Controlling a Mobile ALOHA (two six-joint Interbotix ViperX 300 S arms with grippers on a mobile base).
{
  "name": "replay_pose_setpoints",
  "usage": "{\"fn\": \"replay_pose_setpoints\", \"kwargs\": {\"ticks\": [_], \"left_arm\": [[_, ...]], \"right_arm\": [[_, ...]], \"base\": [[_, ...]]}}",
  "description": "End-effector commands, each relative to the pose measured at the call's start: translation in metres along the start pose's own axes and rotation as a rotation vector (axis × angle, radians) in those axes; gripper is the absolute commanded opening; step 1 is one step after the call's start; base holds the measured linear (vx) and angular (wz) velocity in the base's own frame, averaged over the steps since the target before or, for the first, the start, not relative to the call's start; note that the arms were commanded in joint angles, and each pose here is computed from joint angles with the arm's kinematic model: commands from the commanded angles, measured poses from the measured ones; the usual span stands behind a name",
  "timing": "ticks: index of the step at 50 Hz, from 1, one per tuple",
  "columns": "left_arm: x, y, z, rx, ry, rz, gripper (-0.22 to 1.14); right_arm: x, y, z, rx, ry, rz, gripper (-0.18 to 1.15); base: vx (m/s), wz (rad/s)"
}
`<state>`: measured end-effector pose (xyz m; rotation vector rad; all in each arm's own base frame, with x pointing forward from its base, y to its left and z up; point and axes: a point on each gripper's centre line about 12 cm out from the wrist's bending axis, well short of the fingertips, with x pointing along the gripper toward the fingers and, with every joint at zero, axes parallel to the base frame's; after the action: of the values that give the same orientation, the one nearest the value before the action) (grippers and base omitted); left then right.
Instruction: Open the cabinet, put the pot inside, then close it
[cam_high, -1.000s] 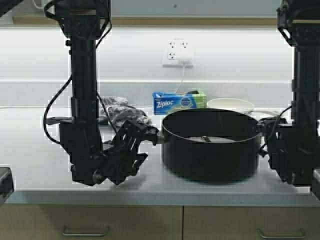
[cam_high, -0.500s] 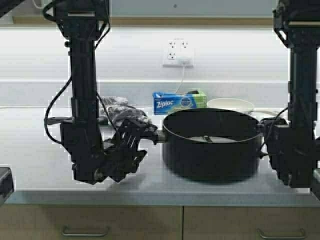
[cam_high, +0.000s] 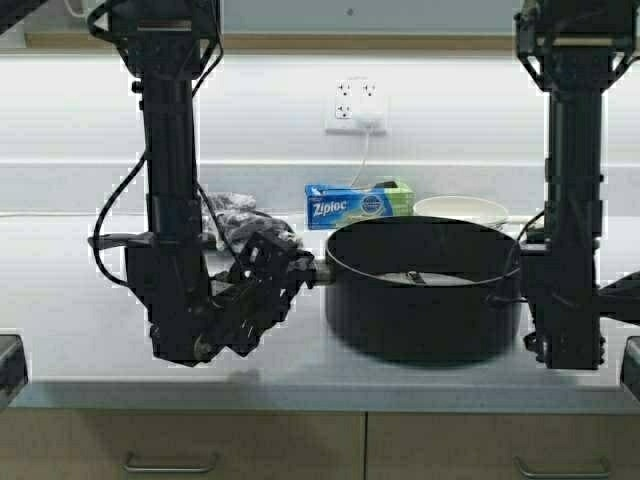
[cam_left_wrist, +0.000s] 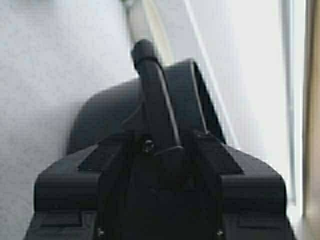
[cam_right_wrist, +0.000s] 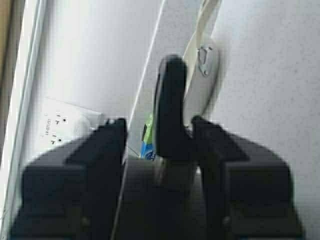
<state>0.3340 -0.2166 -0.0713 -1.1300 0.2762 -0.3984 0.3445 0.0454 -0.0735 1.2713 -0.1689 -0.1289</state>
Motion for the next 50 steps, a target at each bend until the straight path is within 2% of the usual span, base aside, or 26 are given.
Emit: {"fn": "replay_pose_setpoints", "kwargs": {"ticks": [1,2,3,5,8,12,21,33,44,50], "left_arm": [[0.008,-0.011,0.007,-0.004,-0.020,-0.019,0.08],[0.009,-0.011,0.007,-0.001,-0.022,-0.020,-0.04],[0.009,-0.012,0.008,-0.001,-0.024,-0.019,-0.10],[0.009,-0.013,0.008,-0.001,-0.026,-0.020,-0.12],[0.008,-0.014,0.009,-0.001,-0.028,-0.019,-0.03],[0.007,-0.016,0.011,0.000,-0.033,-0.017,0.07],[0.000,-0.026,0.018,0.018,-0.040,-0.013,0.01],[-0.007,-0.048,0.030,0.062,-0.064,-0.030,0.02],[-0.019,-0.064,0.042,0.078,-0.097,-0.056,0.02],[-0.029,-0.069,0.048,0.083,-0.117,-0.061,0.02]], "right_arm": [[0.004,0.020,0.002,-0.014,0.003,0.025,0.23],[0.004,0.020,0.001,-0.009,0.005,0.025,0.19],[0.004,0.020,0.001,-0.011,0.005,0.025,0.19],[0.003,0.020,0.002,-0.010,0.007,0.023,0.22],[0.001,0.020,0.001,-0.008,0.017,0.019,0.29],[-0.007,0.020,0.002,-0.007,0.031,0.000,0.25],[-0.027,0.023,-0.003,-0.022,0.090,-0.031,0.01],[-0.037,0.042,-0.013,-0.015,0.143,-0.008,0.05],[-0.044,0.066,-0.001,-0.023,0.147,0.002,0.05],[-0.049,0.081,0.002,-0.010,0.181,0.019,0.05]], "base": [[0.00,0.00],[0.00,0.00],[0.00,0.00],[0.00,0.00],[-0.01,-0.01],[-0.01,0.00],[0.00,0.00],[0.00,0.00],[0.00,0.00],[0.00,0.00]]}}
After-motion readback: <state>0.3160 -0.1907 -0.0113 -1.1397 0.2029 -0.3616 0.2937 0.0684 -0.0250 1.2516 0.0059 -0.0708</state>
